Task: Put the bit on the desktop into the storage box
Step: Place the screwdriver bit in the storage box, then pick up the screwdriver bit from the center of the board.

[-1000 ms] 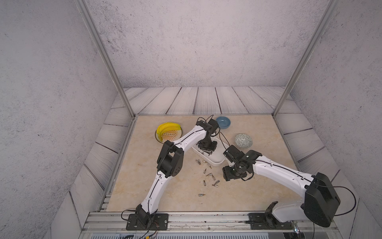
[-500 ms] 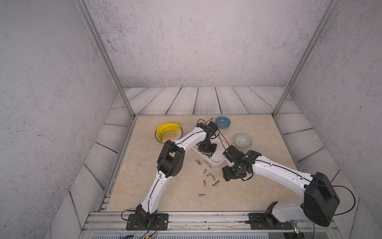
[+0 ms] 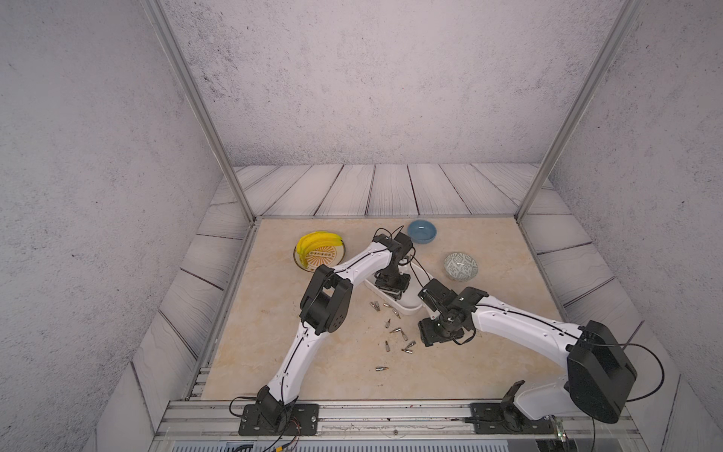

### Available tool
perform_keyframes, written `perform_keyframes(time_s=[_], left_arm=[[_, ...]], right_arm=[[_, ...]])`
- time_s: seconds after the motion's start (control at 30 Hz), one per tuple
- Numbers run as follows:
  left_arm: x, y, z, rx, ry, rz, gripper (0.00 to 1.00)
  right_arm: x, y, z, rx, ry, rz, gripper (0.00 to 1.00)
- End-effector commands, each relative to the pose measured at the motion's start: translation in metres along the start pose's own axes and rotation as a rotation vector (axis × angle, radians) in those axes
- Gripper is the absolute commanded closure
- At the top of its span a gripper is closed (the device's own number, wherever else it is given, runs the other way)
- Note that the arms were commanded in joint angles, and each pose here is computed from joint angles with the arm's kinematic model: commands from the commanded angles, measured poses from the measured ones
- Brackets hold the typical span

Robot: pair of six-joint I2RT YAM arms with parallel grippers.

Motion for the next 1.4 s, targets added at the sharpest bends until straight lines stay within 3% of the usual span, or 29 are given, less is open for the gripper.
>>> perform_keyframes(time_s=[0.0, 0.13, 0.33, 0.57, 0.8, 1.1, 1.37], left_arm=[[-0.003, 0.004, 0.003, 0.009, 0.001, 0.025, 0.76], [0.001, -0.003, 0.001, 0.001, 0.006, 0.000, 0.68], [0.010, -0.022, -0.008, -0.023, 0.019, -0.047, 0.65], [0.018, -0.099, -0.025, -0.062, 0.048, -0.217, 0.61], [-0.011, -0.155, -0.018, -0.027, 0.048, -0.309, 0.57], [-0.058, -0.166, -0.004, -0.007, 0.027, -0.331, 0.56], [-0.100, -0.142, 0.013, 0.003, -0.012, -0.282, 0.56]], right_arm=[[-0.001, 0.005, 0.004, 0.009, -0.005, 0.009, 0.32], [0.000, 0.008, 0.008, 0.010, -0.017, 0.012, 0.32], [0.000, 0.016, 0.019, 0.031, -0.047, 0.023, 0.32], [-0.002, 0.031, 0.029, 0.016, -0.093, 0.055, 0.33], [0.000, 0.043, 0.029, -0.039, -0.112, 0.086, 0.33], [0.006, 0.045, 0.026, -0.095, -0.114, 0.080, 0.34], [0.008, 0.044, 0.026, -0.105, -0.122, 0.079, 0.34]])
Point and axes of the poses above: each gripper's point midway between its finger pads, its own y axis out along the fingers, its own z axis along the line the jaws close on, x = y × z, the point moved 6 cm from there along -y, back along the fingers, and after that the axes turned 1 degree about -y, right-handed, at the moved point
